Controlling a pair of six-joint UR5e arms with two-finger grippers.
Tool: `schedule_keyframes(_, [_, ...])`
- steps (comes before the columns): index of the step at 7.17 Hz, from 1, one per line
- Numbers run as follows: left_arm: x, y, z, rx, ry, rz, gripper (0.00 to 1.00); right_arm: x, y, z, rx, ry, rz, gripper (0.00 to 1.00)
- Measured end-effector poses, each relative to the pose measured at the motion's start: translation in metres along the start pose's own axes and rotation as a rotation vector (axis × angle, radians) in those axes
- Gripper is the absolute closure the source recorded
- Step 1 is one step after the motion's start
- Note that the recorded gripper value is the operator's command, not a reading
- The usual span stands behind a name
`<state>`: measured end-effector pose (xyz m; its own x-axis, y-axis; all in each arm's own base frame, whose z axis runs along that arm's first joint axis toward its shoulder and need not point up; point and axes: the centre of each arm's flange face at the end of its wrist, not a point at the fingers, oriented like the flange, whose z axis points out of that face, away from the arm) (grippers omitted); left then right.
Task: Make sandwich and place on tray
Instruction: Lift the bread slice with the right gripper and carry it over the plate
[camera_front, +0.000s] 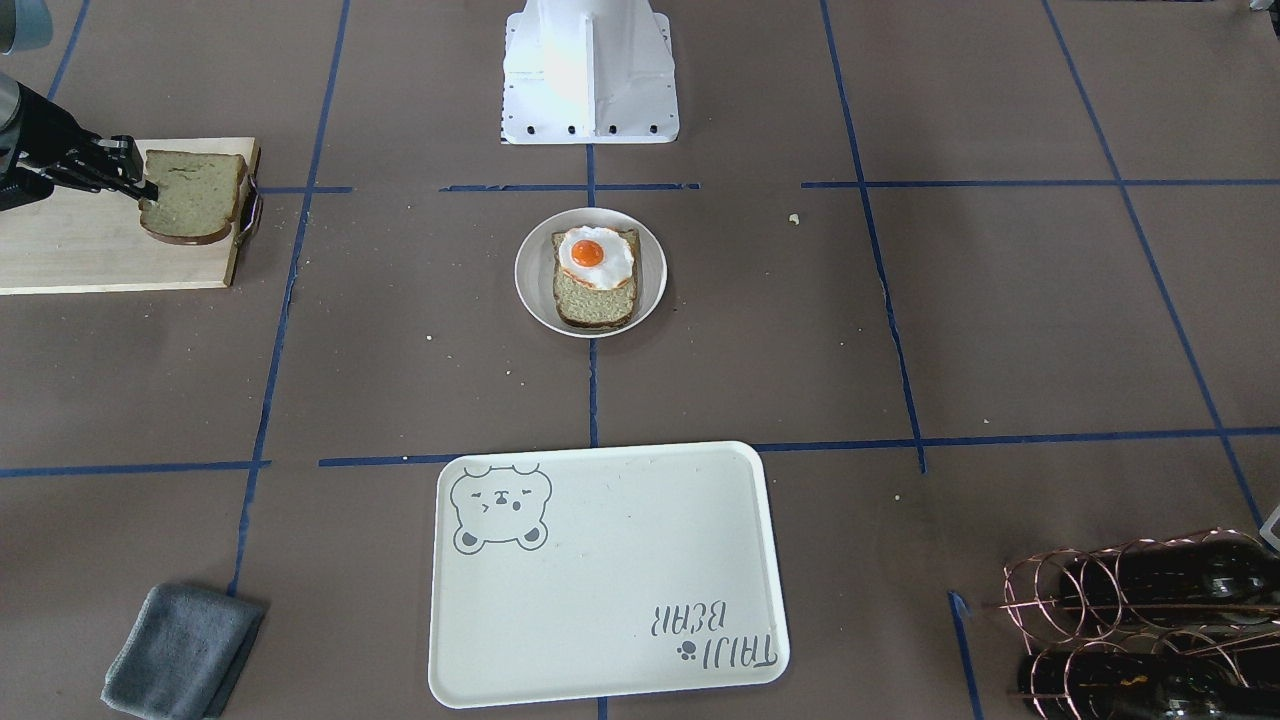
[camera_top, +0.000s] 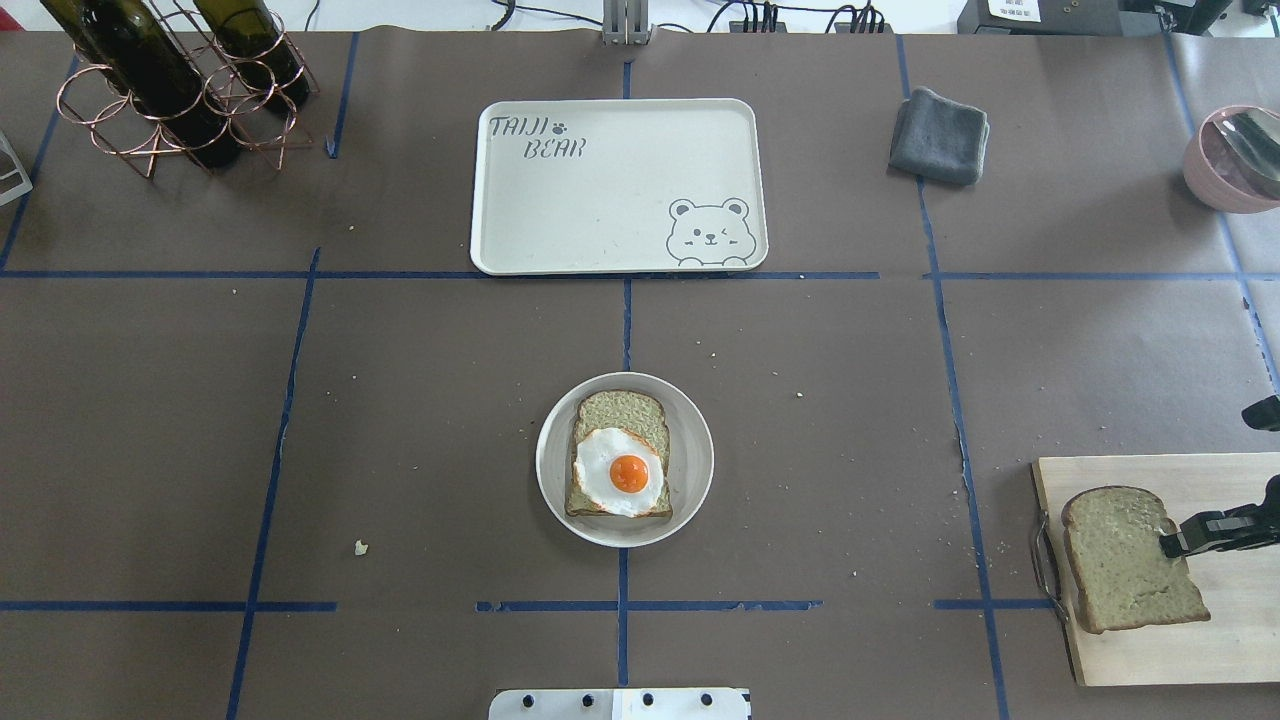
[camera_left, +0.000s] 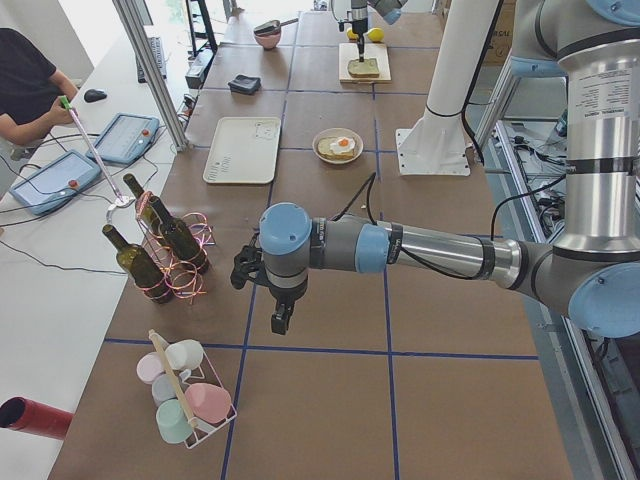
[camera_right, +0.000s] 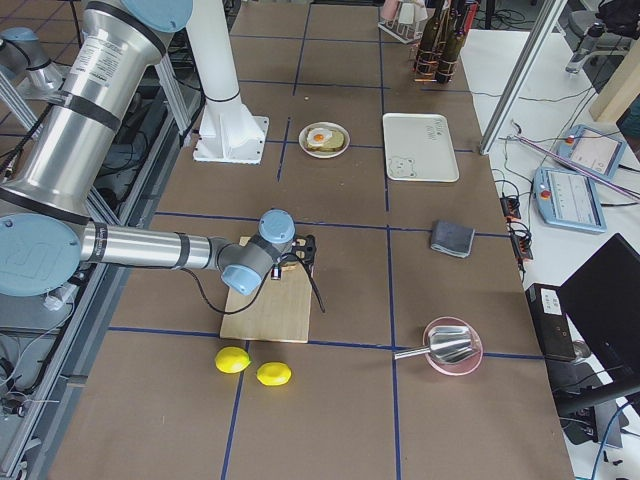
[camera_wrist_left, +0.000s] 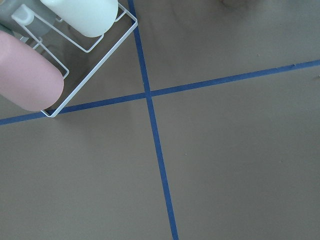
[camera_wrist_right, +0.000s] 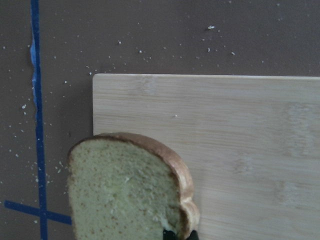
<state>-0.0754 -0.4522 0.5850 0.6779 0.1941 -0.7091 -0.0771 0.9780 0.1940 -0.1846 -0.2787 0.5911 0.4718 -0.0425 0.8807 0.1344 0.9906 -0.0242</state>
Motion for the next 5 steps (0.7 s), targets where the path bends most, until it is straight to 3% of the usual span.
schedule_keyframes(3, [0.0, 0.0, 0.0, 0.0, 0.006, -0.001, 0.0, -0.081, -0.046, -0.007, 0.003, -0.143, -0.037, 1.0])
schedule_keyframes(5, [0.0, 0.0, 0.002, -0.001, 0.024, -0.004, 0.0, -0.183, -0.113, -0.002, 0.009, -0.214, 0.024, 1.0])
